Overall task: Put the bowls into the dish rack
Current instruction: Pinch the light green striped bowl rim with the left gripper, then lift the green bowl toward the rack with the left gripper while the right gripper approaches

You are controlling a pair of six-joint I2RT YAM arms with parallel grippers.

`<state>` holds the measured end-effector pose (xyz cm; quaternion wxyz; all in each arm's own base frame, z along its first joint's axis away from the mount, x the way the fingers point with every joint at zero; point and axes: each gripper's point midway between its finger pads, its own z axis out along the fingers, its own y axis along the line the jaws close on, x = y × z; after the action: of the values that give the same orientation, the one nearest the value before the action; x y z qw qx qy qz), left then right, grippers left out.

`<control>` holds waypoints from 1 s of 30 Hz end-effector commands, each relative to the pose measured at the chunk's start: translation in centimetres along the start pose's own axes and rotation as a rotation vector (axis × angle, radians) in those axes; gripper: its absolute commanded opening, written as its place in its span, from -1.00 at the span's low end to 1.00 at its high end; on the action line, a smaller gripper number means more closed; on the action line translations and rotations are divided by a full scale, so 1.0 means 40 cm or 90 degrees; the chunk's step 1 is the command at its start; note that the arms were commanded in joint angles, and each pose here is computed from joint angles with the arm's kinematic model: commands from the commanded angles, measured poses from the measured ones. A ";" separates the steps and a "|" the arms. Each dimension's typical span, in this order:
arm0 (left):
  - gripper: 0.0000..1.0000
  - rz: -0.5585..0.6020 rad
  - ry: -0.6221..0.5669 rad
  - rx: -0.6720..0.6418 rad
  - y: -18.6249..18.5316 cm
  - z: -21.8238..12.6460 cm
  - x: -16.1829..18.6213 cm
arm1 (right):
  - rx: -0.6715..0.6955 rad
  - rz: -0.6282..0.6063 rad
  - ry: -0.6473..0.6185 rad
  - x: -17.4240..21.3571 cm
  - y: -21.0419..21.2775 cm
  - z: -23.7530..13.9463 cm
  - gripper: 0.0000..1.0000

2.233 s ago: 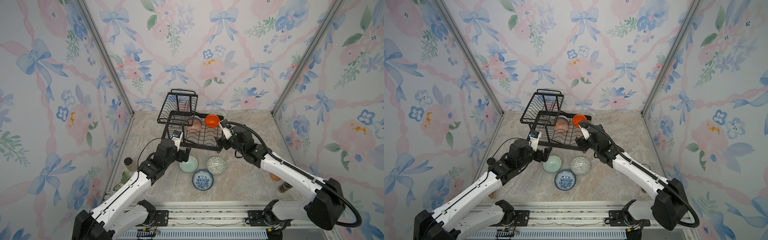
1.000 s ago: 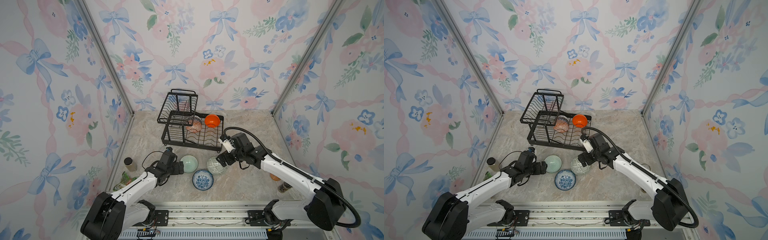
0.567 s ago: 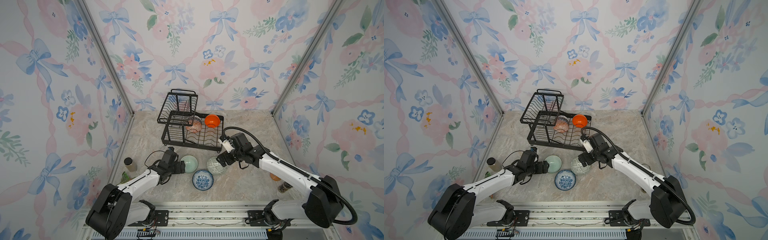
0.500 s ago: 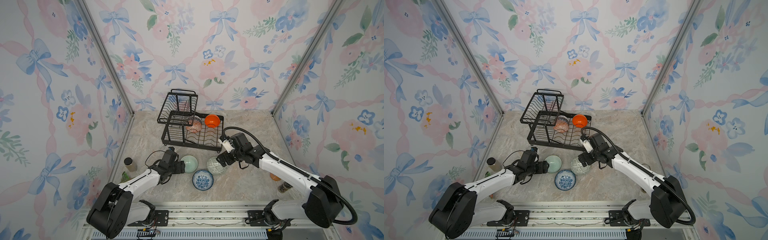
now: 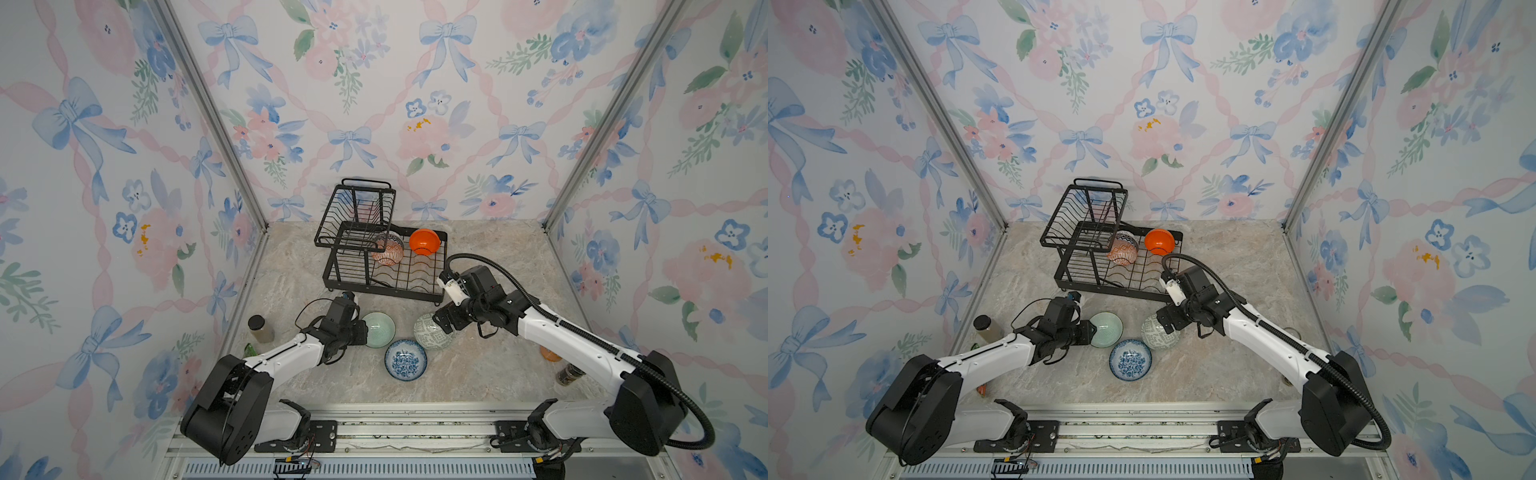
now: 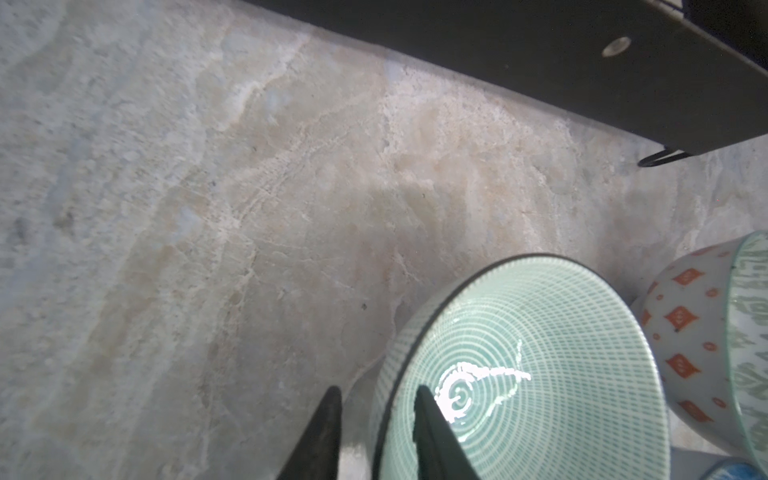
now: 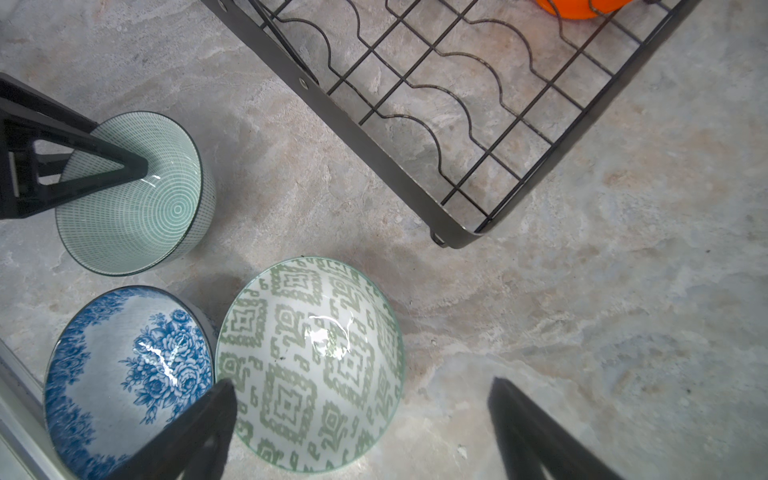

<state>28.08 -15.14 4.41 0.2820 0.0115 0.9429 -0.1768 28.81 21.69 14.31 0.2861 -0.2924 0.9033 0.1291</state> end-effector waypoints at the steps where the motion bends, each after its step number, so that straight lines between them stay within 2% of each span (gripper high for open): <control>1: -0.69 0.008 -0.018 0.011 -0.011 -0.013 -0.026 | -0.002 -0.001 -0.006 0.002 -0.004 -0.012 0.93; 7: -1.00 0.016 -0.031 0.017 -0.017 -0.022 -0.043 | -0.002 0.000 -0.009 -0.001 -0.003 -0.017 0.94; 18: -1.00 0.068 -0.096 0.037 -0.050 -0.092 -0.109 | -0.003 0.001 -0.006 -0.003 -0.003 -0.020 0.93; 25: -1.00 0.108 -0.149 0.044 -0.085 -0.168 -0.167 | -0.010 0.004 -0.017 -0.018 0.002 -0.030 0.93; 30: -1.00 0.147 -0.201 0.039 -0.131 -0.235 -0.219 | -0.013 0.003 -0.055 -0.049 0.008 -0.064 0.94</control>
<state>29.09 -15.62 14.25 0.3969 0.0836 0.8971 -0.1750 28.66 21.71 15.14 0.2957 -0.2924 0.8993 0.1357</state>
